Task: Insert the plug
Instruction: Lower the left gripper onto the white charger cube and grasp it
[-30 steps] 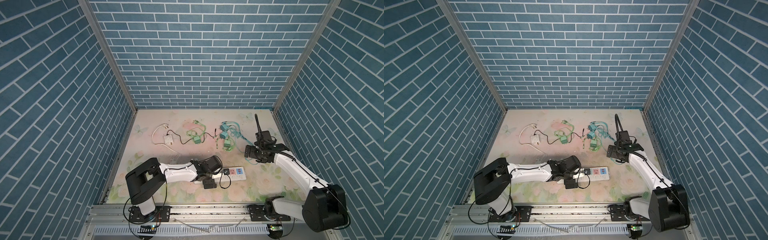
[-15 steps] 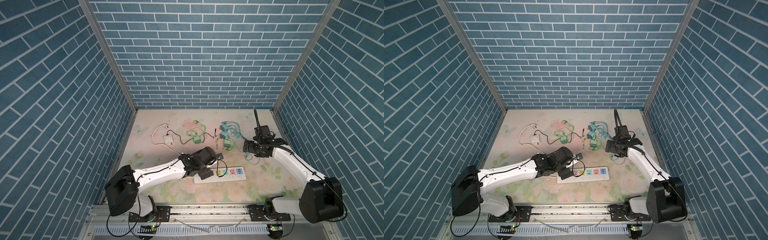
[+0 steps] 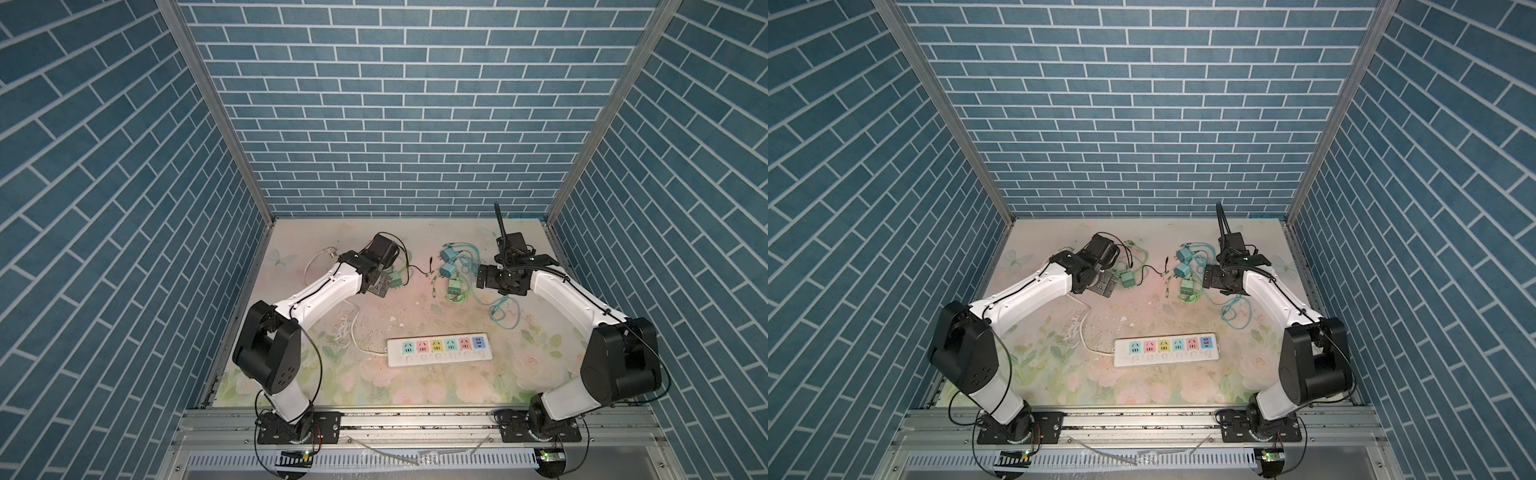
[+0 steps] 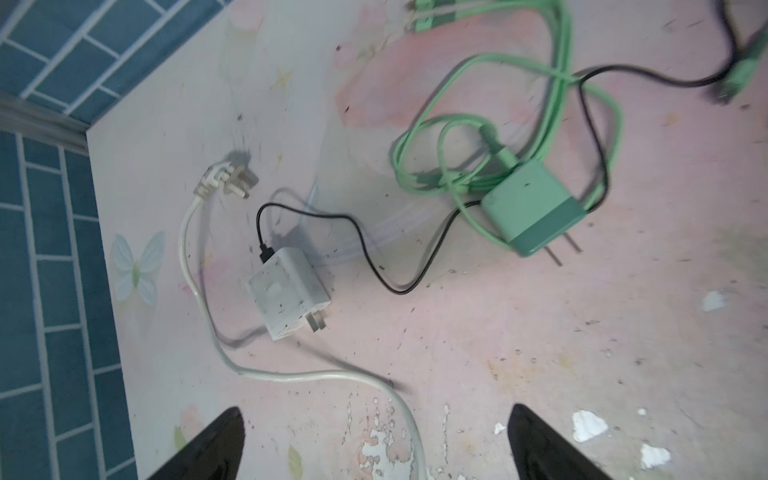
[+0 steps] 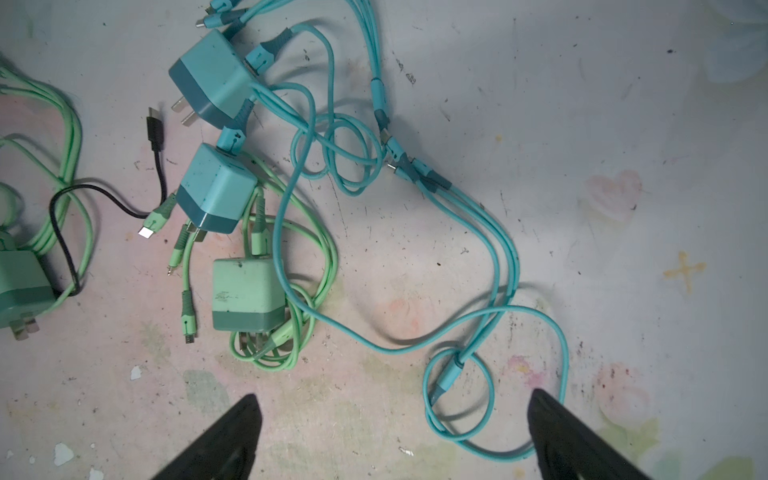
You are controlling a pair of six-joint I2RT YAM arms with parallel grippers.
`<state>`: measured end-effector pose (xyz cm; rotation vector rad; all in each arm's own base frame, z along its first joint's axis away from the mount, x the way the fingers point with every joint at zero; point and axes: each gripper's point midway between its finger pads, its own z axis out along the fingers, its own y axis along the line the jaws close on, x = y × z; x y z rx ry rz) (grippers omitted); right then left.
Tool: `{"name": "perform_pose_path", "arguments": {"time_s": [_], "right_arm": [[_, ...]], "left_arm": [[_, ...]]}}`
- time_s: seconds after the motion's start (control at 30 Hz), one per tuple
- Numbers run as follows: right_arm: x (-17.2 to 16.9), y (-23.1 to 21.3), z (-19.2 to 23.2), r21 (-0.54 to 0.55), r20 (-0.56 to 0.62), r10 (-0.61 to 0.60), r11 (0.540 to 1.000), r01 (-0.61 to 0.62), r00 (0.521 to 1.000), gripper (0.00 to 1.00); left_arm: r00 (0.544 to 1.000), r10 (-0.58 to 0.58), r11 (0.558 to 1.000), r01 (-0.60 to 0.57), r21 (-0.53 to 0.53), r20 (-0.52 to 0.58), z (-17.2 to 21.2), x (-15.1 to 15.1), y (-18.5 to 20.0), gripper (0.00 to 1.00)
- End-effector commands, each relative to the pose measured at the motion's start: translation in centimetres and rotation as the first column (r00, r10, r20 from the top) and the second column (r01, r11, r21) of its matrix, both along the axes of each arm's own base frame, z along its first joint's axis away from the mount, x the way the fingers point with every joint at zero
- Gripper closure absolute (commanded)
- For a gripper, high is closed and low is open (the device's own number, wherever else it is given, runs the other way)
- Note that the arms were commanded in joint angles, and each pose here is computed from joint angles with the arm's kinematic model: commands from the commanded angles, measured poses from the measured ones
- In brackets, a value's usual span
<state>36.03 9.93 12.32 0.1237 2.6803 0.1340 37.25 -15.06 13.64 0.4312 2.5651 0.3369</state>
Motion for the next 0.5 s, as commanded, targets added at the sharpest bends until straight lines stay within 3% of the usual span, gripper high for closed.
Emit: {"name": "perform_pose_path", "arguments": {"time_s": [0.0,0.23,0.47], "right_arm": [[0.7,0.5,0.8,-0.012,0.004,0.031,0.999,-0.031,1.0,0.01],[1.2,1.3,0.1,-0.006,-0.015,0.061,0.998,-0.061,0.998,0.01],[1.0,1.6,-0.4,-0.01,-0.024,0.065,0.998,-0.066,0.998,0.01]], "left_arm": [[0.985,0.168,0.986,-0.168,-0.005,-0.028,-0.3,0.0,2.7,0.0],[0.914,0.405,0.913,-0.406,-0.048,-0.028,-1.0,1.1,7.4,0.0],[0.867,0.488,0.855,-0.499,-0.143,-0.105,-3.7,2.0,9.3,0.0]]}}
